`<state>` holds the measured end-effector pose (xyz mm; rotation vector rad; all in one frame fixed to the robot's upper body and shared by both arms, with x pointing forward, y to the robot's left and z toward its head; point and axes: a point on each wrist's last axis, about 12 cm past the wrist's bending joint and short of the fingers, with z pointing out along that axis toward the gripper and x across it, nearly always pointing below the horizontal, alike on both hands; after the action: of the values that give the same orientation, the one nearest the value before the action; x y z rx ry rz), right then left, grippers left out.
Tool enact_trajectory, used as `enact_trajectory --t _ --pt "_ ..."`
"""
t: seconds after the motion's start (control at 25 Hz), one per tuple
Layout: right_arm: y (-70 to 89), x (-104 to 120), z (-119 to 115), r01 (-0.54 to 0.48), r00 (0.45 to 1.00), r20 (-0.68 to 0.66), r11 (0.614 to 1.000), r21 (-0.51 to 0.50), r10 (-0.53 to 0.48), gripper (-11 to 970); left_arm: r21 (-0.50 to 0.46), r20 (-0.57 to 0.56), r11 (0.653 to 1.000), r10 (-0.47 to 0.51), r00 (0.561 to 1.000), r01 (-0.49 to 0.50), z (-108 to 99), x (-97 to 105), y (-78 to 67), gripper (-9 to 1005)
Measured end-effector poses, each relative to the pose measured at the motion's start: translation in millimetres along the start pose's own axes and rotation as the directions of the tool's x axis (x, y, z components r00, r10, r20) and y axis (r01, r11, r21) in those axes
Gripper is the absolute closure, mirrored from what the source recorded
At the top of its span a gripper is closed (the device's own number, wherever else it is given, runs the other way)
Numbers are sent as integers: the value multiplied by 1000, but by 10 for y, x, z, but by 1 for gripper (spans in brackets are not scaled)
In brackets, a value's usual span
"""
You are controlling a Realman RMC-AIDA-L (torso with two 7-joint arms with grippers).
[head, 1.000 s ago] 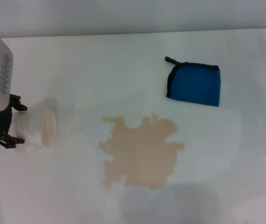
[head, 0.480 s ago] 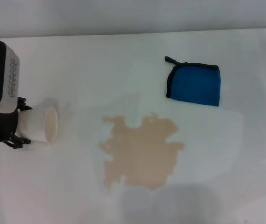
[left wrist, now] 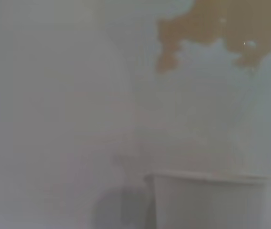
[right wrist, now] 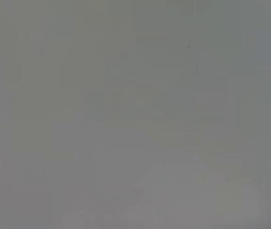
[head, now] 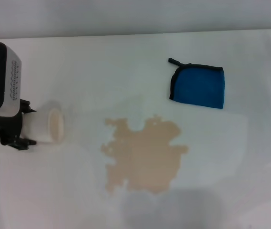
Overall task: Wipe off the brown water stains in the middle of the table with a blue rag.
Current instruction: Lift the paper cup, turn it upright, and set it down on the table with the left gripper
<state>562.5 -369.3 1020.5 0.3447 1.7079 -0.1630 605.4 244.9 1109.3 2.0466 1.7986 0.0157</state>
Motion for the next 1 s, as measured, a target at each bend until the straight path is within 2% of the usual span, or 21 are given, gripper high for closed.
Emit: enact_trajectory --t 0.16,0.32,0.44,0.48,0.6,0.68,0.84,0.92,1.0 --pt "-2 2 -2 0 1000 -1 1000 1 0 177 -51 104 996 -69 992 75 -23 -71 39 209" --pt "-3 6 -5 0 1000 -2 1000 1 0 177 -131 299 967 -173 938 220 -67 -98 62 248" --pt "-6 9 -7 0 1000 -3 1000 1 0 177 -177 440 925 -231 868 336 2 -57 7 271" --pt "-14 17 -12 -5 1000 -7 1000 4 5 178 -187 470 916 -233 851 354 16 -52 -2 279" --pt "-30 29 -19 -17 1000 -14 1000 8 17 178 -204 595 875 -245 766 438 135 -31 -107 302" --pt "-40 33 -23 -20 1000 -16 1000 10 20 178 -200 656 842 -264 707 501 200 -6 -178 318" --pt "-47 38 -27 -21 1000 -17 1000 11 21 178 -186 746 740 -322 583 646 359 91 -368 346" --pt "-51 40 -29 -21 1000 -18 1000 12 21 178 -183 771 689 -342 537 701 434 131 -467 357" --pt "-52 42 -31 -21 1000 -18 1000 12 21 178 -185 783 648 -357 509 739 493 164 -551 363"
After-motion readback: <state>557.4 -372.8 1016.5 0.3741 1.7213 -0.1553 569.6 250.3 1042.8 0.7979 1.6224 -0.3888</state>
